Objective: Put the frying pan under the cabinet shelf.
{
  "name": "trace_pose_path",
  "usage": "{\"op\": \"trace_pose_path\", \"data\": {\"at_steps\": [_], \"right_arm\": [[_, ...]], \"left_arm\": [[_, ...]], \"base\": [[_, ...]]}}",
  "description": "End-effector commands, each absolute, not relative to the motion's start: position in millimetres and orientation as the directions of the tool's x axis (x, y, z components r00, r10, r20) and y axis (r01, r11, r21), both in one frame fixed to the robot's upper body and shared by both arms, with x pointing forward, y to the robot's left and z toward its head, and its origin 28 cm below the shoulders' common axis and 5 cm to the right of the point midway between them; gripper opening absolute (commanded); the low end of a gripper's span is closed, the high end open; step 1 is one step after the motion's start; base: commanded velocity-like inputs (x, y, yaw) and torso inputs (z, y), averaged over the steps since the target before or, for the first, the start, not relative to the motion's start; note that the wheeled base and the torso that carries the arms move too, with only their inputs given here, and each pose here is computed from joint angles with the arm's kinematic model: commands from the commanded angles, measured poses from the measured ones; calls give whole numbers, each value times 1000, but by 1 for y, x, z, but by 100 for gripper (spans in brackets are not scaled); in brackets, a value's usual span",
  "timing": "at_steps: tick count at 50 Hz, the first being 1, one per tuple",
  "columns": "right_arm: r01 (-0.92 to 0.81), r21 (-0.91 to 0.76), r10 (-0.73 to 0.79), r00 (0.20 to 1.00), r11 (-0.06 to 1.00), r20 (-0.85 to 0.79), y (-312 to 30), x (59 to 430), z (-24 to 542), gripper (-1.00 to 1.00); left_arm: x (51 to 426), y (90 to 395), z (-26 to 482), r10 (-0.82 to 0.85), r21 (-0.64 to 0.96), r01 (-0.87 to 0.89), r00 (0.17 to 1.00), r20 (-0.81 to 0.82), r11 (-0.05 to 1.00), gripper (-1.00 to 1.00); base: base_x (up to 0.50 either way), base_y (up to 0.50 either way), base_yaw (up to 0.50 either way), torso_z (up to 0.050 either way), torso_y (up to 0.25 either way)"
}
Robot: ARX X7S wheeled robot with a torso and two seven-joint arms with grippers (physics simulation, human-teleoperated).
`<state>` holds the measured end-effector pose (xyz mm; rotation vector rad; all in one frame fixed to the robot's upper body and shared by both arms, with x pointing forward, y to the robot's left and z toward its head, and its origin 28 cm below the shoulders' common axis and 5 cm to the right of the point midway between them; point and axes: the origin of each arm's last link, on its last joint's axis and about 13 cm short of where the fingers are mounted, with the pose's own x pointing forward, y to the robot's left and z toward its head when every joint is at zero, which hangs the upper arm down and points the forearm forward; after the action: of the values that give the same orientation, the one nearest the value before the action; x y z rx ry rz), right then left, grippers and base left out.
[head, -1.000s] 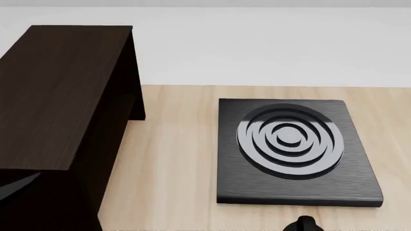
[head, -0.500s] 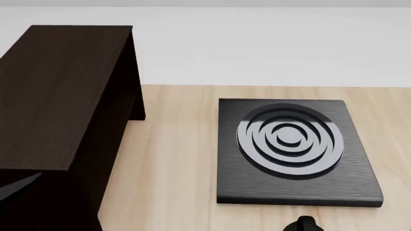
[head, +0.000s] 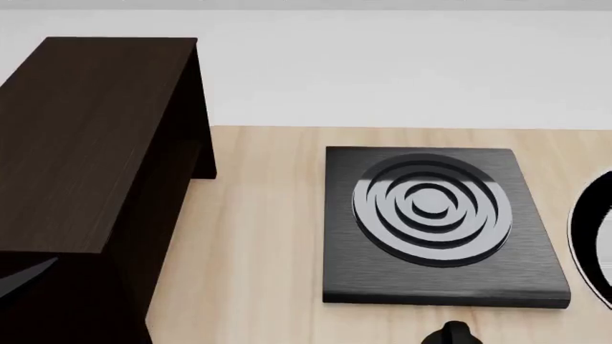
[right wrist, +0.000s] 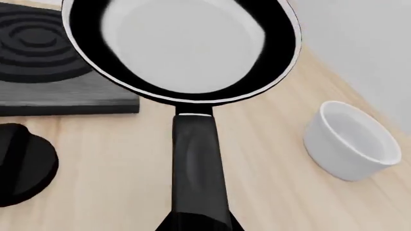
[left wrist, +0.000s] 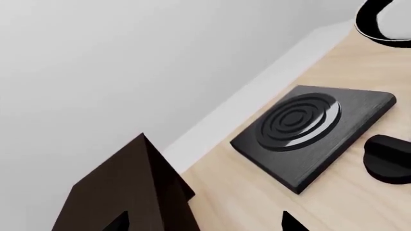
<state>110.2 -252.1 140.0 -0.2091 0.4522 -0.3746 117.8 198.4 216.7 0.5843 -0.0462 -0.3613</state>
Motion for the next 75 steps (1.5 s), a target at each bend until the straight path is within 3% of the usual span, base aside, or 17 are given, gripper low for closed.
{"op": "trace_pose_path", "data": {"at_steps": [1, 16, 53, 75], "right_arm": [[253, -346, -354, 895, 903, -270, -239, 120, 183, -100], [179, -423, -284, 938, 888, -198, -224, 131, 233, -100], [121, -573, -195, 978, 811, -68, -233, 150, 290, -100], [11, -655, -72, 995, 755, -66, -213, 182, 326, -100]], "left_arm": [[116, 198, 215, -349, 532, 317, 936, -42, 785, 100], [116, 197, 216, -359, 521, 311, 933, -9, 795, 100], [111, 193, 220, -331, 547, 230, 939, 93, 805, 100], [75, 184, 202, -346, 580, 214, 930, 126, 786, 100]], "base": [[0, 0, 0, 0, 0], [0, 0, 0, 0, 1], [1, 0, 0, 11, -40], [1, 0, 0, 24, -93]]}}
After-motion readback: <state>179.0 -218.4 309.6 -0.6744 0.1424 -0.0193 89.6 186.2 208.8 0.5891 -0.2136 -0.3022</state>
